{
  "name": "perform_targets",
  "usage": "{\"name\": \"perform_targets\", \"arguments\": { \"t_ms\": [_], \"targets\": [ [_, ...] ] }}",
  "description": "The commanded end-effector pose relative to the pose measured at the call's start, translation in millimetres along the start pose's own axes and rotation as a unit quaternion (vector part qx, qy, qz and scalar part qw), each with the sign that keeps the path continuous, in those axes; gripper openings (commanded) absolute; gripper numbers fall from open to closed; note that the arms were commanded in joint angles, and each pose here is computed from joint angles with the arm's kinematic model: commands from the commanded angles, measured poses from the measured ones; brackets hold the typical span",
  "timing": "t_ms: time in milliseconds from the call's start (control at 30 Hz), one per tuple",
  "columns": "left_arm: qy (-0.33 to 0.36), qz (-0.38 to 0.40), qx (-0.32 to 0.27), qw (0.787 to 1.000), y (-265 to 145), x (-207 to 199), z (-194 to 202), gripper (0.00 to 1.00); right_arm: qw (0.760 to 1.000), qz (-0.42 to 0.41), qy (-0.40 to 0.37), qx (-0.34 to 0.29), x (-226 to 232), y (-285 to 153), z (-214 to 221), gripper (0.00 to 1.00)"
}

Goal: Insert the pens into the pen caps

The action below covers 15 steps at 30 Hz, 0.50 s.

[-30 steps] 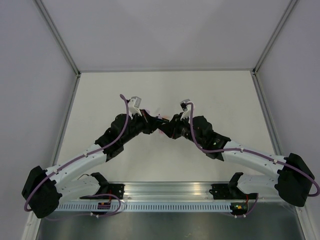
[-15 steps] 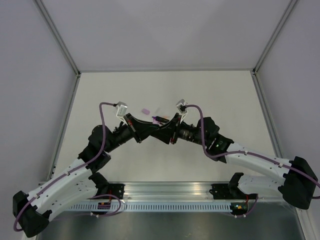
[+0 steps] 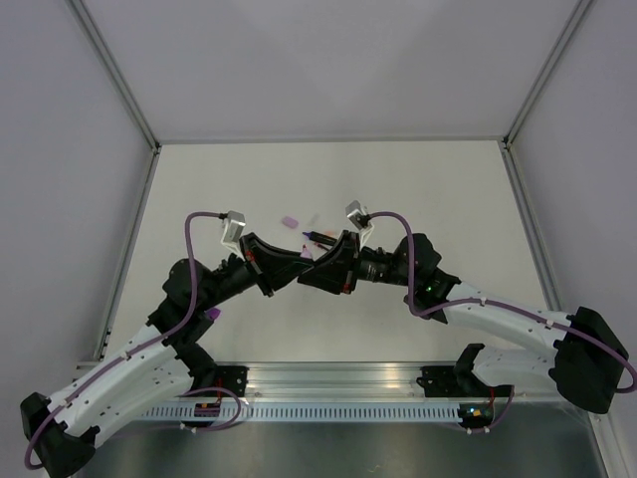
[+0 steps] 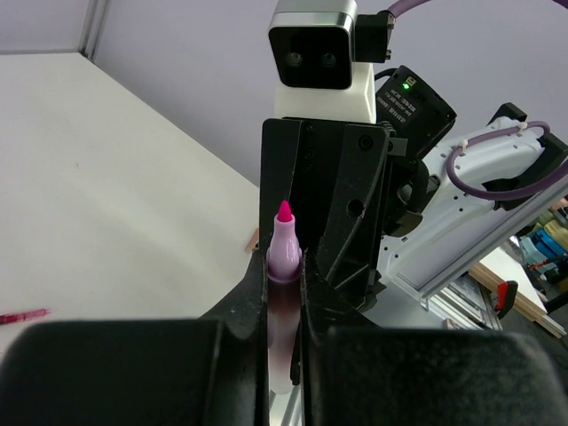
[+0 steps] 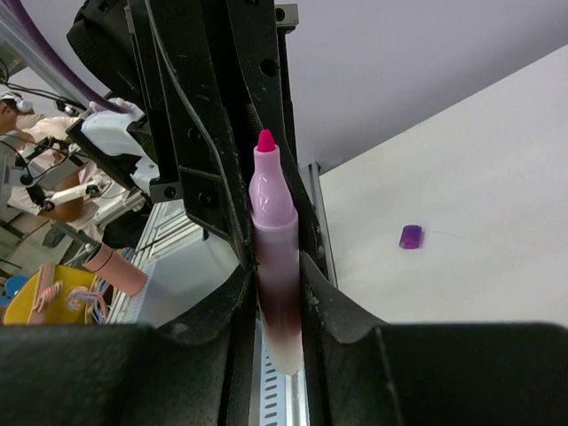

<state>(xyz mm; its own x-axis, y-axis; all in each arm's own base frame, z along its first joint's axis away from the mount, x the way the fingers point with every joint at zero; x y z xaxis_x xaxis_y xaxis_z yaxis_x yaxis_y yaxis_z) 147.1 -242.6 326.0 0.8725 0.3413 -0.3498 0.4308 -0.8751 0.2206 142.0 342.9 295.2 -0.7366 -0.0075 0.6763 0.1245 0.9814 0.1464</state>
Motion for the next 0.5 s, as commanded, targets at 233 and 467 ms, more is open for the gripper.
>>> {"name": "perform_targets", "arguments": {
  "t_ms": [233,467],
  "targets": [
    [0.036,0.033,-0.037,0.998,-6.5,-17.0,-20.7,0.02,0.998,-0.048,0.002,0.04,14.2,7.7,3.3,0.27],
    [0.043,0.024,-0.043,0.998,-9.0,-15.8,-23.9,0.02,0.995,-0.068,0.015,0.076,15.9,10.5,12.7,0.31]
  ]
}}
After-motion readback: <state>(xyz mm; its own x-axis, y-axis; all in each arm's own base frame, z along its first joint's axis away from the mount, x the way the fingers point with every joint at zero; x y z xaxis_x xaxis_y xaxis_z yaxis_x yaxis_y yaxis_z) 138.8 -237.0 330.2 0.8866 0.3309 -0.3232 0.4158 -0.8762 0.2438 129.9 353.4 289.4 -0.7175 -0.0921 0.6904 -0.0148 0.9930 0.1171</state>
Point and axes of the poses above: each gripper's point midway between its finger pads, its own y axis out along the fingers, its own x axis along the line the jaws close on, z = x × y, the point moved 2 cm from there along -y, back along the fingers, and after that the axes turned 11 degrees about y, right-handed, at the moved point
